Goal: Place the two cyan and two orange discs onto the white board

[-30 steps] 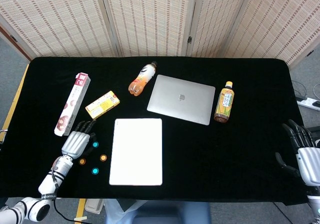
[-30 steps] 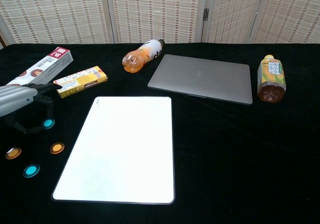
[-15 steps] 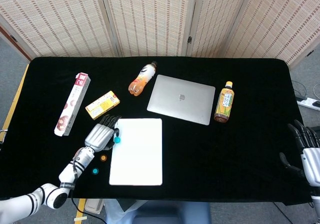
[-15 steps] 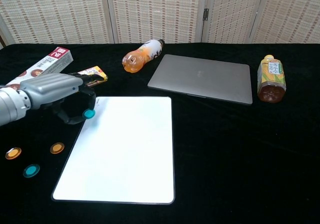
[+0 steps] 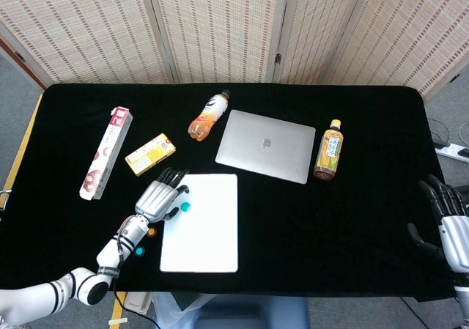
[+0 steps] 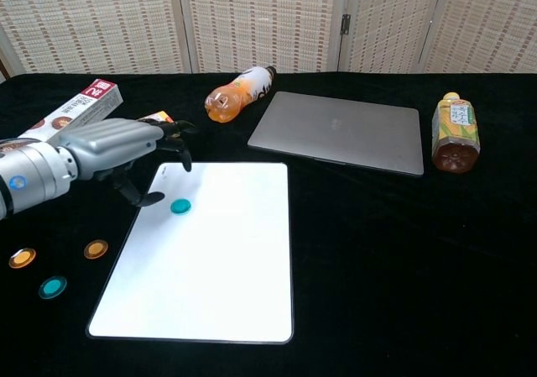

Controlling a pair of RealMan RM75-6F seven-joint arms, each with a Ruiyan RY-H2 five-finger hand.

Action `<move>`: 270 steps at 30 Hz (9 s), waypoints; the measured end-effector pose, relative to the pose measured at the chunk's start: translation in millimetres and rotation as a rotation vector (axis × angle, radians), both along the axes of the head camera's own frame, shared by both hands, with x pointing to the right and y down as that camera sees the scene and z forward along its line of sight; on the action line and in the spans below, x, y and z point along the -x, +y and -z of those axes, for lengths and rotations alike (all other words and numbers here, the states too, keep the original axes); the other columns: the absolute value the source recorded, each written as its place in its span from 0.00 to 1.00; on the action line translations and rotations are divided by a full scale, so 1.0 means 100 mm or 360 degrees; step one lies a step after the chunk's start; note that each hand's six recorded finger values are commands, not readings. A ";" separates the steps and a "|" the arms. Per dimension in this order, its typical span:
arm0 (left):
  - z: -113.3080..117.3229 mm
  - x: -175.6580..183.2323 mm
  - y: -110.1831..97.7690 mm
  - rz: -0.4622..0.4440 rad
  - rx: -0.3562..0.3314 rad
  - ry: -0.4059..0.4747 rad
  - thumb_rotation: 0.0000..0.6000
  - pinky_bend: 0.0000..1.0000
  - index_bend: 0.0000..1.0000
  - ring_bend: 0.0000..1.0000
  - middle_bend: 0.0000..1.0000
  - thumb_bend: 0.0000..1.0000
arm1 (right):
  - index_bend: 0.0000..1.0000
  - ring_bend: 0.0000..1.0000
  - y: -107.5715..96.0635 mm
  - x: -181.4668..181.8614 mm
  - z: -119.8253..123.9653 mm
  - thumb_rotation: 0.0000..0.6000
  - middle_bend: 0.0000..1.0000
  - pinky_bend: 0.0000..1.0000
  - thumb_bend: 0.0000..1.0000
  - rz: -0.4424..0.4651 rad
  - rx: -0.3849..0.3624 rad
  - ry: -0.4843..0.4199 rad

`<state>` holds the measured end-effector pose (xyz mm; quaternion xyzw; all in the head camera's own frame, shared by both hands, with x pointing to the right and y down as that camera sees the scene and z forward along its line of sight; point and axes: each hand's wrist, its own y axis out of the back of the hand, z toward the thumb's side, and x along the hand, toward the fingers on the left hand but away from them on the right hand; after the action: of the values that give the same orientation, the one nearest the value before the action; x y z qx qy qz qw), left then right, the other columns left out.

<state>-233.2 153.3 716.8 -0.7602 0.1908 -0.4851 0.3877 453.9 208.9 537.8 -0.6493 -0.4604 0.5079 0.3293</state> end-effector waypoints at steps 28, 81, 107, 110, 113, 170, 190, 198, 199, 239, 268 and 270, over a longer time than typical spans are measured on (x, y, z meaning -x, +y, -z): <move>0.45 1.08 0.99 0.0072 0.0040 -0.0067 1.00 0.00 0.44 0.00 0.00 0.42 | 0.00 0.00 -0.04 0.17 -0.04 1.00 0.00 0.00 0.43 0.0084 0.0017 -0.0016; 0.13 1.13 1.38 0.0079 0.0103 -0.0130 1.00 0.00 0.50 0.00 0.00 0.40 | 0.00 0.00 0.01 0.16 -0.01 1.00 0.00 0.00 0.43 0.0093 0.0007 -0.0019; 0.35 0.93 0.93 0.0095 0.0027 0.0036 1.00 0.00 0.51 0.00 0.01 0.41 | 0.00 0.00 0.02 0.13 0.01 1.00 0.00 0.00 0.43 0.0080 -0.0004 -0.0012; 0.39 0.79 0.78 0.0057 0.0005 0.0079 1.00 0.00 0.51 0.00 0.01 0.41 | 0.00 0.00 0.02 0.12 0.01 1.00 0.00 0.00 0.43 0.0077 -0.0005 -0.0010; 0.39 0.63 0.63 0.0011 -0.0005 0.0105 1.00 0.00 0.51 0.00 0.01 0.41 | 0.00 0.00 0.02 0.11 0.02 1.00 0.00 0.00 0.43 0.0073 -0.0007 -0.0009; 0.05 0.54 0.26 0.0081 0.0126 -0.0045 1.00 0.00 0.42 0.00 0.01 0.40 | 0.00 0.00 0.01 0.08 -0.02 1.00 0.00 0.00 0.43 0.0055 0.0011 -0.0005; 0.00 0.81 0.82 0.0072 0.0190 -0.0096 1.00 0.00 0.42 0.00 0.01 0.40 | 0.00 0.00 0.01 0.12 -0.02 1.00 0.00 0.00 0.43 0.0071 0.0016 -0.0001; -0.07 0.81 0.82 0.0082 0.0202 -0.0104 1.00 0.00 0.42 0.00 0.01 0.40 | 0.00 0.00 0.01 0.12 -0.02 1.00 0.00 0.00 0.43 0.0067 0.0020 0.0001; -0.07 0.81 0.82 0.0079 0.0200 -0.0106 1.00 0.00 0.42 0.00 0.01 0.40 | 0.00 0.00 0.01 0.12 -0.02 1.00 0.00 0.00 0.43 0.0067 0.0020 0.0002; 0.04 0.25 0.51 0.0046 0.0191 0.0102 1.00 0.00 0.50 0.00 0.03 0.42 | 0.00 0.00 0.04 0.07 -0.02 1.00 0.00 0.00 0.43 0.0044 0.0020 0.0003; 0.00 0.26 0.62 0.0061 0.0249 0.0079 1.00 0.00 0.34 0.00 0.03 0.41 | 0.00 0.00 0.04 0.07 -0.01 1.00 0.00 0.00 0.43 0.0043 0.0017 0.0011; 0.03 0.30 0.59 0.0083 0.0232 0.0090 1.00 0.00 0.34 0.00 0.03 0.41 | 0.00 0.00 0.03 0.08 -0.01 1.00 0.00 0.00 0.43 0.0047 0.0018 0.0010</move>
<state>-262.8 211.9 713.6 -0.7946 0.1857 -0.4860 0.3130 446.1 212.2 538.9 -0.6564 -0.4468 0.5075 0.3346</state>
